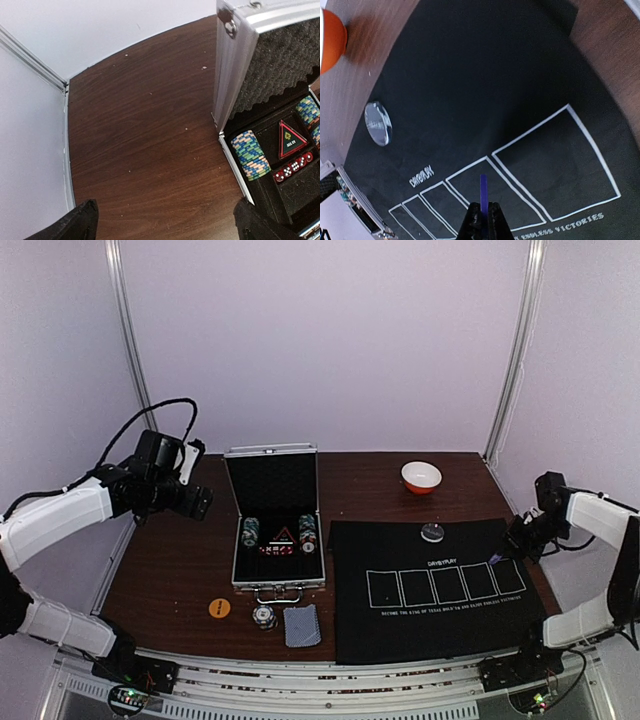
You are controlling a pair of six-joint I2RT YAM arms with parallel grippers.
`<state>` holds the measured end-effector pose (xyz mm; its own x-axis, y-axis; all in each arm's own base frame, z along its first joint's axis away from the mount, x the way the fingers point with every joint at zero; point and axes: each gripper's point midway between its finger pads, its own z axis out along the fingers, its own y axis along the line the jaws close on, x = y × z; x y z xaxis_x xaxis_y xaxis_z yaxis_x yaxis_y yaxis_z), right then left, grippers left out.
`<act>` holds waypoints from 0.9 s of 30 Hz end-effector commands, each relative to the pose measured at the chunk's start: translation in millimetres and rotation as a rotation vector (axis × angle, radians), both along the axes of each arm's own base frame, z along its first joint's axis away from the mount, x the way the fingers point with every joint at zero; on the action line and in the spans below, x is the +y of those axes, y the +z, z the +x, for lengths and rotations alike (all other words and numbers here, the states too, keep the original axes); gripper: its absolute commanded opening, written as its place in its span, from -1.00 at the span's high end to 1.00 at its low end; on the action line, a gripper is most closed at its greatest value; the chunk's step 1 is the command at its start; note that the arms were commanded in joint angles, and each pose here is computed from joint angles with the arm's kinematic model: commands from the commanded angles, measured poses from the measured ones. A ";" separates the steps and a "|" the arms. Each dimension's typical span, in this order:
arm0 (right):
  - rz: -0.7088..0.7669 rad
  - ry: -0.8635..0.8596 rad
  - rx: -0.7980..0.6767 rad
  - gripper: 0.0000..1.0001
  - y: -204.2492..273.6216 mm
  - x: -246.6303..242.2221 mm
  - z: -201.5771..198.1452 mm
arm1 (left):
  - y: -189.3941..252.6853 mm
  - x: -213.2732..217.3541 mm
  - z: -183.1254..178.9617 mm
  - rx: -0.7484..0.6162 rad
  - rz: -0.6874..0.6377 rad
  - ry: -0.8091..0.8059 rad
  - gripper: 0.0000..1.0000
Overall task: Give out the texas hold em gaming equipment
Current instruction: Place the small blind button in the small blind area.
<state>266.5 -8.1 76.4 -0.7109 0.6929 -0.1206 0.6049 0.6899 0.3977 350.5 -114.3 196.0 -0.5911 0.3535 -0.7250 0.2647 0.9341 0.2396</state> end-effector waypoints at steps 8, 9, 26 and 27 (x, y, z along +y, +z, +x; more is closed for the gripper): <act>0.112 0.431 0.343 1.00 -13.1 104.1 -103.7 | 18.2 1.0 17.4 -0.062 -0.015 0.030 -0.96; 0.104 0.471 0.380 1.00 -15.8 108.4 -113.5 | 18.3 0.4 18.5 -0.059 -0.014 0.029 -0.97; 0.039 0.676 0.540 1.00 -31.5 113.6 -159.6 | 16.0 -3.8 22.1 -0.039 -0.010 0.013 -0.97; 0.049 0.681 0.536 1.00 -33.4 116.5 -159.0 | 16.1 -4.4 22.4 -0.040 -0.010 0.012 -0.96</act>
<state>114.1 109.4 48.5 -0.9305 0.1206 0.3457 0.2084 0.9508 0.2293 363.6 -116.8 199.4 -0.5928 0.3514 -0.7247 0.2530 0.9355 0.2467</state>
